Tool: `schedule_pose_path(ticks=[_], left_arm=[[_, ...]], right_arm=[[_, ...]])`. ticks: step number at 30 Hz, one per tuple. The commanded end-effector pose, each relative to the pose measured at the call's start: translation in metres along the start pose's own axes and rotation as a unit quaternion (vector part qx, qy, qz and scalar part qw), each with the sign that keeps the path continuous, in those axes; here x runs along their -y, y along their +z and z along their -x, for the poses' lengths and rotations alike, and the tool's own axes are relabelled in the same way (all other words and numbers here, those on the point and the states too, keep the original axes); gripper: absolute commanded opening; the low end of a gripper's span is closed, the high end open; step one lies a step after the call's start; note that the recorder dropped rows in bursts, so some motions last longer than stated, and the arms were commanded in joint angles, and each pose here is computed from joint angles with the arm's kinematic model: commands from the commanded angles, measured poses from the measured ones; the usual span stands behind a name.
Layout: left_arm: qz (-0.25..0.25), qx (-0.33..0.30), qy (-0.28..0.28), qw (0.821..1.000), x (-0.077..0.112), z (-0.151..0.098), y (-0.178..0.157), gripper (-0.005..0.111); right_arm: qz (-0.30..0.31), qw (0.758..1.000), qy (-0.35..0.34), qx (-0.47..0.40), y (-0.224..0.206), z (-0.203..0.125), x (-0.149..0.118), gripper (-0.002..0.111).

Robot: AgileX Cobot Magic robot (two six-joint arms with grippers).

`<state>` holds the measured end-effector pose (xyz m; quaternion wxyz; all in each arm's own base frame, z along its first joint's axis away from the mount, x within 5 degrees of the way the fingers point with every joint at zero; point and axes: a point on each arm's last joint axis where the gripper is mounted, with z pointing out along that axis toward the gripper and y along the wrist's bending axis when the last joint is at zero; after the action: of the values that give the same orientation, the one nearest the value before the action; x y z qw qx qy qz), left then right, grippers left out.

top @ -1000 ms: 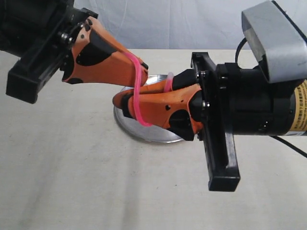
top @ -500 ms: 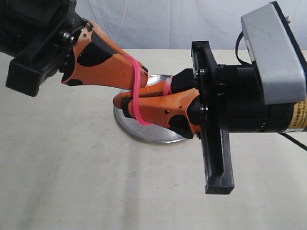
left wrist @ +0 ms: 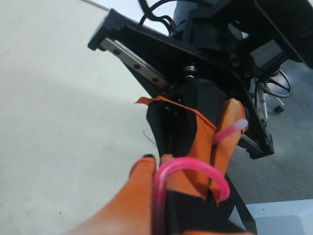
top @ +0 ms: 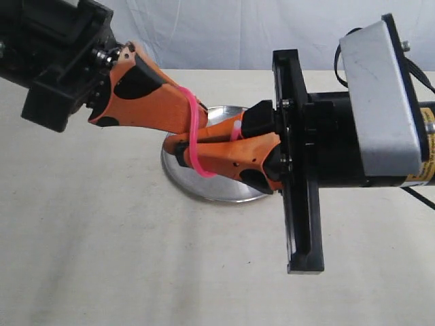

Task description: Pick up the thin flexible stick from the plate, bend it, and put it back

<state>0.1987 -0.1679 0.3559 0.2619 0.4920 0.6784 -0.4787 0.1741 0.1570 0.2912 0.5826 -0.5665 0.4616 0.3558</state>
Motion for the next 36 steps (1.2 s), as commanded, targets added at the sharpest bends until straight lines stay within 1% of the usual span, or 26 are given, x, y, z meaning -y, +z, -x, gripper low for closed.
schedule_pose_path(ticks=[1, 7, 12, 14, 20, 36], left_arm=[[0.09, 0.078, -0.056, 0.991, -0.026, 0.012, -0.001, 0.0], [0.098, 0.081, -0.078, 0.989, -0.033, 0.011, 0.001, 0.0], [0.093, 0.104, -0.088, 0.986, -0.033, 0.015, 0.0, 0.0], [0.1, 0.11, -0.099, 0.984, -0.034, 0.016, 0.0, 0.0], [0.116, 0.132, -0.138, 0.975, -0.042, 0.007, 0.003, 0.0], [0.117, 0.138, -0.142, 0.973, -0.043, 0.007, 0.003, 0.0]], right_arm=[[0.108, 0.992, -0.062, 0.016, -0.001, 0.004, -0.023, -0.001], [0.109, 0.992, -0.068, 0.015, -0.001, 0.003, -0.023, -0.001], [0.109, 0.991, -0.075, 0.016, -0.001, 0.003, -0.023, -0.001], [0.11, 0.991, -0.077, 0.015, -0.001, 0.003, -0.023, -0.001], [0.109, 0.99, -0.088, 0.017, -0.001, 0.003, -0.023, -0.001], [0.108, 0.99, -0.087, 0.017, -0.001, 0.003, -0.023, -0.001]])
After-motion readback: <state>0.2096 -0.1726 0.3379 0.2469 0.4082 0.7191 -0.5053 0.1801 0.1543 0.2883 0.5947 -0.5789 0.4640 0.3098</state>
